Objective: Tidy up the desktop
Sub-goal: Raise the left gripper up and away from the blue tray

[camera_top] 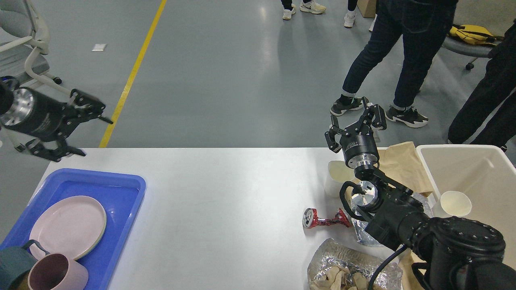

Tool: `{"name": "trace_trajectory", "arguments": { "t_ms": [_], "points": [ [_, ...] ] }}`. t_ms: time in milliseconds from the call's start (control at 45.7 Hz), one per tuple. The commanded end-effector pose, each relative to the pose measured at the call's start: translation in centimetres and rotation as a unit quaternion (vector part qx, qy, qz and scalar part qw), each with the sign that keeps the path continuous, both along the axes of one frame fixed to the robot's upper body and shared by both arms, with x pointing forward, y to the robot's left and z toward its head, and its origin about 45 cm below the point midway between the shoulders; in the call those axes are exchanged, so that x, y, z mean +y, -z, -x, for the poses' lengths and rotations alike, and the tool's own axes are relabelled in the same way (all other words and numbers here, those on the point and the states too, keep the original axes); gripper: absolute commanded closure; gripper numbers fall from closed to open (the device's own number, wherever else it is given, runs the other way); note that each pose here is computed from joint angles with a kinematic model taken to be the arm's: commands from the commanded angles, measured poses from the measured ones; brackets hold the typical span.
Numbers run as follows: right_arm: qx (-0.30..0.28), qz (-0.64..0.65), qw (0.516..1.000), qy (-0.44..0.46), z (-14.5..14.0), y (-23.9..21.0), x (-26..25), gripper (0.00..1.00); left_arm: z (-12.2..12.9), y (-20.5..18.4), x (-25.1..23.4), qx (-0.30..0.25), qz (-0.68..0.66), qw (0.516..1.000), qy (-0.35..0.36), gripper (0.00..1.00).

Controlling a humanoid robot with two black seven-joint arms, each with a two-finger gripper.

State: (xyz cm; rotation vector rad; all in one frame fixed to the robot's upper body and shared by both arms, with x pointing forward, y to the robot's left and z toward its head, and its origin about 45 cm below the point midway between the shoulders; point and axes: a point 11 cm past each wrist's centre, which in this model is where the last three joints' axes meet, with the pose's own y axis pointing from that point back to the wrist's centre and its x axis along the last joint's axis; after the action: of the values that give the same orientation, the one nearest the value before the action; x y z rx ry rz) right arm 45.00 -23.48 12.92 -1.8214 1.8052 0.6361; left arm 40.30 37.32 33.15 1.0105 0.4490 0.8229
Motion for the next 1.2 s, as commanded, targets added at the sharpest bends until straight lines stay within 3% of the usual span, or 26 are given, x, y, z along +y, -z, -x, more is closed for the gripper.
{"name": "trace_trajectory", "arguments": {
  "t_ms": [0, 219, 394, 854, 986, 1095, 1183],
  "points": [
    [0.0, 0.0, 1.0, 0.0, 0.0, 0.0, 0.0, 0.0, -2.8, -0.4, -7.2, -0.027, 0.027, 0.999, 0.025, 0.04],
    [0.0, -0.001, 1.0, -0.001, 0.0, 0.0, 0.1, 0.0, -7.8, -0.3, -14.8, -0.079, 0.028, 0.996, -0.034, 0.04],
    [0.0, -0.001, 1.0, -0.001, 0.0, 0.0, 0.1, 0.0, -8.2, 0.2, -17.4, -0.077, 0.062, 0.995, -0.033, 0.04],
    [0.0, 0.0, 1.0, 0.0, 0.0, 0.0, 0.0, 0.0, -7.2, 3.8, -15.9, -0.041, 0.074, 0.995, -0.046, 0.04],
    [0.0, -0.001, 1.0, 0.0, 0.0, 0.0, 0.1, 0.0, -7.5, 5.5, -14.4, -0.039, 0.07, 0.994, -0.081, 0.04],
    [0.0, -0.001, 1.0, 0.0, 0.0, 0.0, 0.1, 0.0, -7.7, 5.7, -15.2, -0.033, 0.139, 0.984, -0.104, 0.04],
    [0.0, -0.001, 1.0, 0.0, 0.0, 0.0, 0.1, 0.0, -8.3, 5.6, -14.1, -0.037, 0.25, 0.953, -0.165, 0.04]
  ]
}}
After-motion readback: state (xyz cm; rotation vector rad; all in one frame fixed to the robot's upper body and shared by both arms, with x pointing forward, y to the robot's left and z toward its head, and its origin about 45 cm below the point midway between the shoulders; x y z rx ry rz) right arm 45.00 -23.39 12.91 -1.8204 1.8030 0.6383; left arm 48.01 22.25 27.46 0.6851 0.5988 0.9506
